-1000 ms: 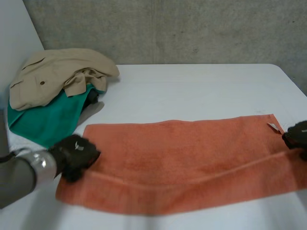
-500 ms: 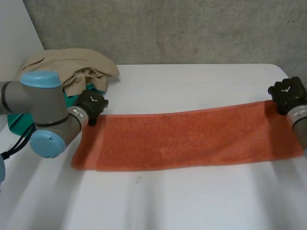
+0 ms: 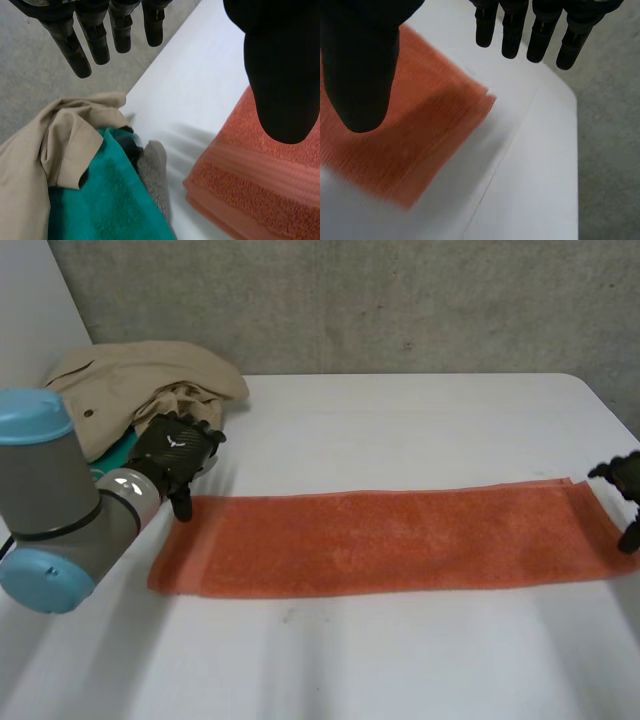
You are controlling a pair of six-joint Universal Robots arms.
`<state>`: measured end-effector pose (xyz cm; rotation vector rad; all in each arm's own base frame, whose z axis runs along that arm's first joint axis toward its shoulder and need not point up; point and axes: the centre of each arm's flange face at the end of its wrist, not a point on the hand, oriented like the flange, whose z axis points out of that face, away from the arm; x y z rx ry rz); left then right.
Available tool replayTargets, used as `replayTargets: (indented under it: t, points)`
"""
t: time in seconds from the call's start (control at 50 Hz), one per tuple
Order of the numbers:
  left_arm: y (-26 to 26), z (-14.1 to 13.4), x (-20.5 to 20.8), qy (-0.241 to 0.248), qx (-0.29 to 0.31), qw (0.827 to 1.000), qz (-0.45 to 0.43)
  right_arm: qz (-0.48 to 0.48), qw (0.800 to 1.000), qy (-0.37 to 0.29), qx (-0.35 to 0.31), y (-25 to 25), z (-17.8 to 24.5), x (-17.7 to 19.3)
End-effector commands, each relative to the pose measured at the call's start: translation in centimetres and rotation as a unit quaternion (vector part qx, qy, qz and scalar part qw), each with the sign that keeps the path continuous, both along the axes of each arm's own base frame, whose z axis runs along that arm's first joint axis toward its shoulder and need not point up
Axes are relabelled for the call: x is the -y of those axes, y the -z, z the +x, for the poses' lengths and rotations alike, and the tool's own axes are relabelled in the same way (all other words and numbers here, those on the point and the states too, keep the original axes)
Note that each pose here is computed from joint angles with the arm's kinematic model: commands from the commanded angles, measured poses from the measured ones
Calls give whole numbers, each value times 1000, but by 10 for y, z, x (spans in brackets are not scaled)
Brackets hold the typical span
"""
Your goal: Fold the laundry.
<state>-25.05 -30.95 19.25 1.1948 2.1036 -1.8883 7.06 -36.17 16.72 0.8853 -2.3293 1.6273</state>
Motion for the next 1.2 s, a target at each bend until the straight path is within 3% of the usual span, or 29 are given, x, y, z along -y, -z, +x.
replayTargets:
  t: [0.02, 0.16, 0.28, 0.42, 0.5, 0.52, 0.58, 0.68, 0.74, 0.76, 0.84, 0.92, 0.96, 1.04, 1.08, 1.16, 1.2]
  points:
    - [4, -2, -5, 11, -25, 1000, -2, 16, 1000, 9, 0, 39, -17, 5]
    - [3, -3, -9, 6, -41, 999, 12, -6, 999, 42, 7, 51, -33, 20]
    - [-9, 0, -14, 4, -50, 999, 6, -121, 978, 163, -46, 6, -80, 37]
    - [-19, 9, -18, -2, -57, 998, -3, -132, 970, 157, -129, -3, -96, 53]
    - [-18, 10, -21, 0, -62, 998, 3, -137, 979, 73, -134, -9, -40, 49]
    - [-18, 11, -21, -1, -62, 998, 5, -156, 980, 21, -125, -15, -7, 43]
    - [-17, 11, -25, -2, -64, 998, 9, -198, 972, -64, -107, -30, 43, 25]
    - [-17, 13, -29, -3, -67, 998, 13, -297, 912, -275, -58, -50, 160, -50]
    - [-18, 14, -32, -4, -72, 997, 15, -303, 886, -350, -31, -39, 199, -85]
    - [-17, 14, -33, -4, -72, 997, 16, -291, 871, -396, -12, -28, 223, -113]
    - [-14, 14, -36, -3, -72, 997, 22, -235, 851, -470, 4, 9, 259, -165]
    - [-10, 13, -40, 0, -70, 997, 30, -198, 845, -496, -26, 37, 271, -191]
    - [-8, 12, -41, 3, -69, 997, 33, -188, 848, -493, -45, 42, 272, -195]
    - [-8, 9, -43, 9, -70, 997, 32, -173, 880, -440, -49, 37, 265, -185]
    - [-10, 7, -45, 13, -71, 997, 31, -169, 910, -378, 6, 9, 251, -167]
    - [-13, 4, -47, 19, -73, 997, 26, -136, 939, -295, 111, -27, 224, -145]
    - [-13, 2, -48, 22, -74, 997, 26, -77, 957, -236, 149, -25, 200, -133]
